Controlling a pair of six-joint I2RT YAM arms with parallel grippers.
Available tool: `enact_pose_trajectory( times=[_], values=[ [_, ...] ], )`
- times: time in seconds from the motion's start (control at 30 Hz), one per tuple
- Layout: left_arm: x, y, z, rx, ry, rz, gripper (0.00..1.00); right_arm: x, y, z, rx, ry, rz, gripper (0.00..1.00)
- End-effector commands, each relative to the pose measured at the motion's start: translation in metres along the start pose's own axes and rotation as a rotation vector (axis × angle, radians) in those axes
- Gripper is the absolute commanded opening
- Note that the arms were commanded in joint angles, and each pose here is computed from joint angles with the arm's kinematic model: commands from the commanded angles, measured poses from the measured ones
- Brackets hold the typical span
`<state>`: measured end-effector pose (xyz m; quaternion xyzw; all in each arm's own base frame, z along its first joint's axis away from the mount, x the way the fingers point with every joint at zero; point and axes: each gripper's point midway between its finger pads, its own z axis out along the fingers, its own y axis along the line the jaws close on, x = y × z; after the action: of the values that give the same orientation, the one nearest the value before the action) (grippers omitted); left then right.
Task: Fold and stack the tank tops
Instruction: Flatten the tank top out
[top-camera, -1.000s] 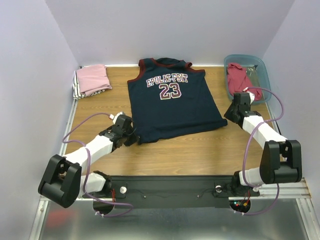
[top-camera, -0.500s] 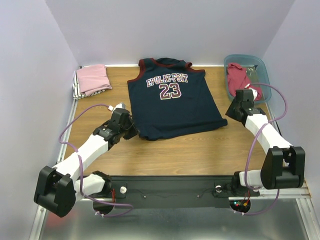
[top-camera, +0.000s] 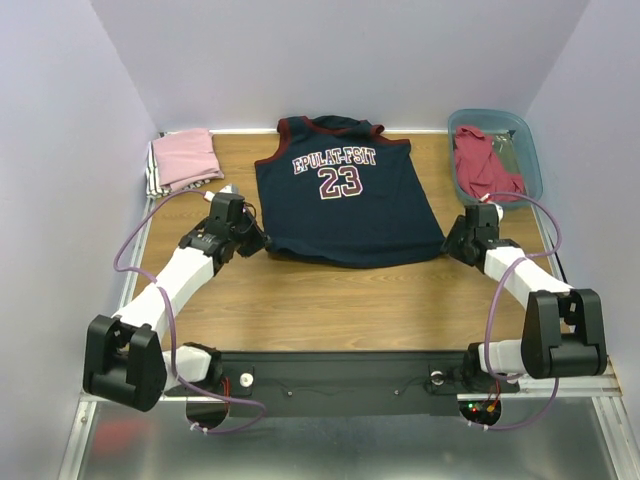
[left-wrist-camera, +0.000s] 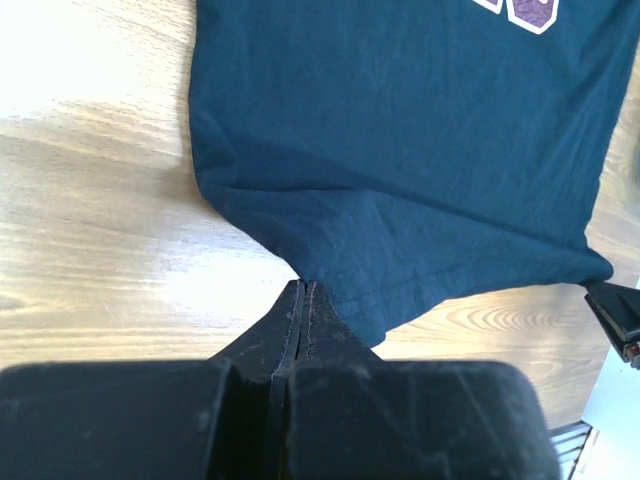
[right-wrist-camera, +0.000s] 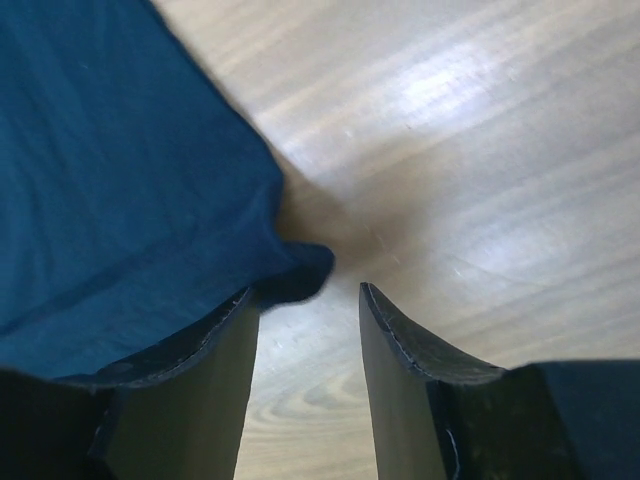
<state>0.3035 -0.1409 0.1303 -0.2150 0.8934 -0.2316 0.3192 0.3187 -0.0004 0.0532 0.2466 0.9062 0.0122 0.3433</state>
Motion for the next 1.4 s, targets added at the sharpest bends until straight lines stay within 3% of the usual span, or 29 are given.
enact_pose_trajectory(
  times=[0.0, 0.37, 0.67, 0.87, 0.97, 1.2, 1.37],
  values=[
    [-0.02, -0.021, -0.006, 0.073, -0.035, 0.027, 0.0, -0.022, 0.021, 0.005, -0.097, -0.103, 0.036, 0.5],
    [-0.026, -0.021, 0.002, 0.069, -0.031, 0.019, 0.0, -0.032, 0.027, 0.02, -0.108, -0.137, 0.043, 0.48],
    [-0.028, -0.021, 0.006, 0.064, -0.024, 0.024, 0.0, -0.049, 0.03, 0.021, -0.084, -0.169, 0.046, 0.29],
    [-0.033, -0.019, 0.003, 0.061, -0.029, 0.029, 0.0, -0.074, 0.018, 0.001, 0.035, -0.154, 0.011, 0.14],
    [-0.03, -0.017, 0.003, 0.061, -0.018, 0.03, 0.0, -0.083, 0.018, -0.011, 0.053, -0.153, -0.013, 0.13],
    [-0.011, -0.006, -0.003, 0.064, 0.018, 0.028, 0.0, -0.08, -0.001, -0.033, 0.143, -0.092, -0.082, 0.17],
    [0.024, 0.017, -0.002, 0.06, 0.082, 0.005, 0.0, -0.069, -0.006, -0.037, 0.156, -0.051, -0.085, 0.39]
  ],
)
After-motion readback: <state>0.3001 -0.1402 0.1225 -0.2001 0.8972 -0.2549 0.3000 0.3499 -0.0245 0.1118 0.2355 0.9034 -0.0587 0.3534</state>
